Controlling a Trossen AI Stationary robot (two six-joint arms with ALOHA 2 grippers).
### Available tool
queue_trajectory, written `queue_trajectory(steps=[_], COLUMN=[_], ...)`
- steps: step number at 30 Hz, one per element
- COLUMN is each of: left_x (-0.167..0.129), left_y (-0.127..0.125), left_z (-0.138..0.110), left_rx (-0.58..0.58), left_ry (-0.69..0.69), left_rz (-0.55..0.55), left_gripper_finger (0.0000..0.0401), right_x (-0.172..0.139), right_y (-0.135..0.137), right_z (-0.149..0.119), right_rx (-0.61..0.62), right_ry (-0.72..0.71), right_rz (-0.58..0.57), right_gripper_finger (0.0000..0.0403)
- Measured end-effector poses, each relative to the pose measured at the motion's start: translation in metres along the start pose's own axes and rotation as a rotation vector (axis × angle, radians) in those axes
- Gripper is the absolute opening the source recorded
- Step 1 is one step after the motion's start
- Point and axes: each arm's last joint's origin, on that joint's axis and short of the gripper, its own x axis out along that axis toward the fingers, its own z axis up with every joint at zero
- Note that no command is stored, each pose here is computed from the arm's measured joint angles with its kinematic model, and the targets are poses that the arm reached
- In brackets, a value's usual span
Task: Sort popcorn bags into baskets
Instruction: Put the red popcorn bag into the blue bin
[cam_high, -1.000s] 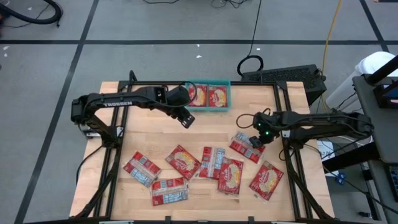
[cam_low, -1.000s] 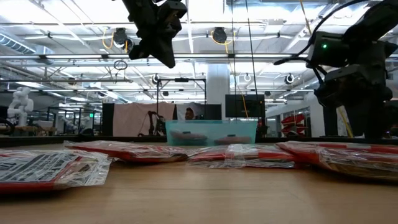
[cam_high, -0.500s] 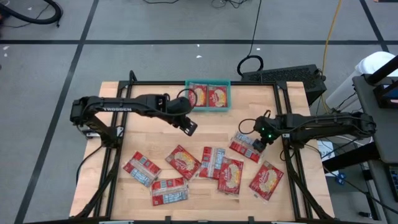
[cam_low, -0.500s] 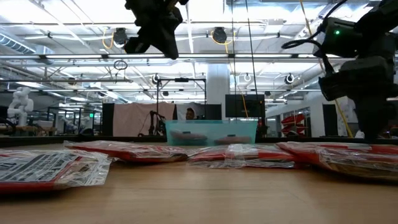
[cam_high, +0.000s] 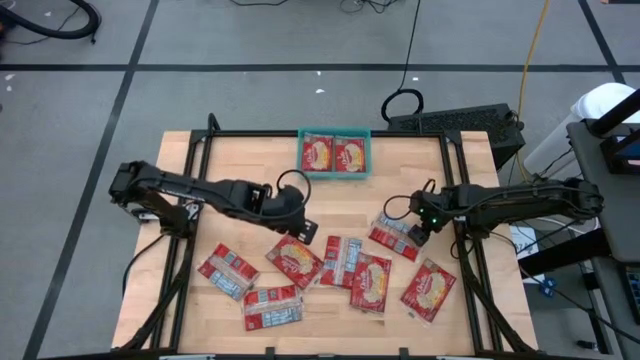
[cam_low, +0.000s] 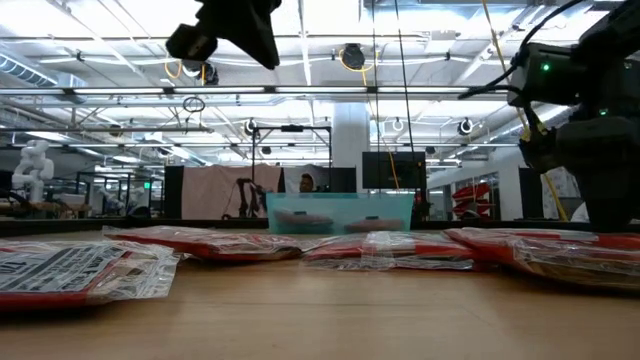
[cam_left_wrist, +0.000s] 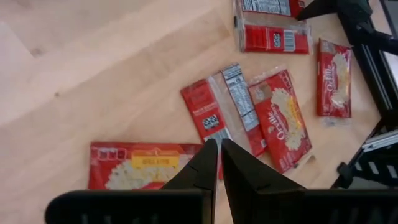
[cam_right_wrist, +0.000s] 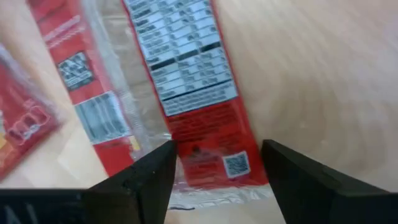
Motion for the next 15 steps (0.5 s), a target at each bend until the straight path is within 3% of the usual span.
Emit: queue_trajectory(steps=[6, 15], left_x=[-0.002, 0.0], left_y=[-0.004, -0.001], left_z=[-0.008, -0.003], left_rx=[-0.032, -0.009], left_ry=[-0.015, -0.1], left_rz=[0.0, 0.044], left_gripper_finger=[0.0026, 0.0026], right_x=[0.016, 0.019], right_y=[-0.009, -0.002], right_z=[-0.008, -0.005], right_rx=[-0.024, -0.015], right_ry=[0.018, -0.064], right_rz=[-0.063, -0.005], right_gripper_finger=[0.0182, 0.0016])
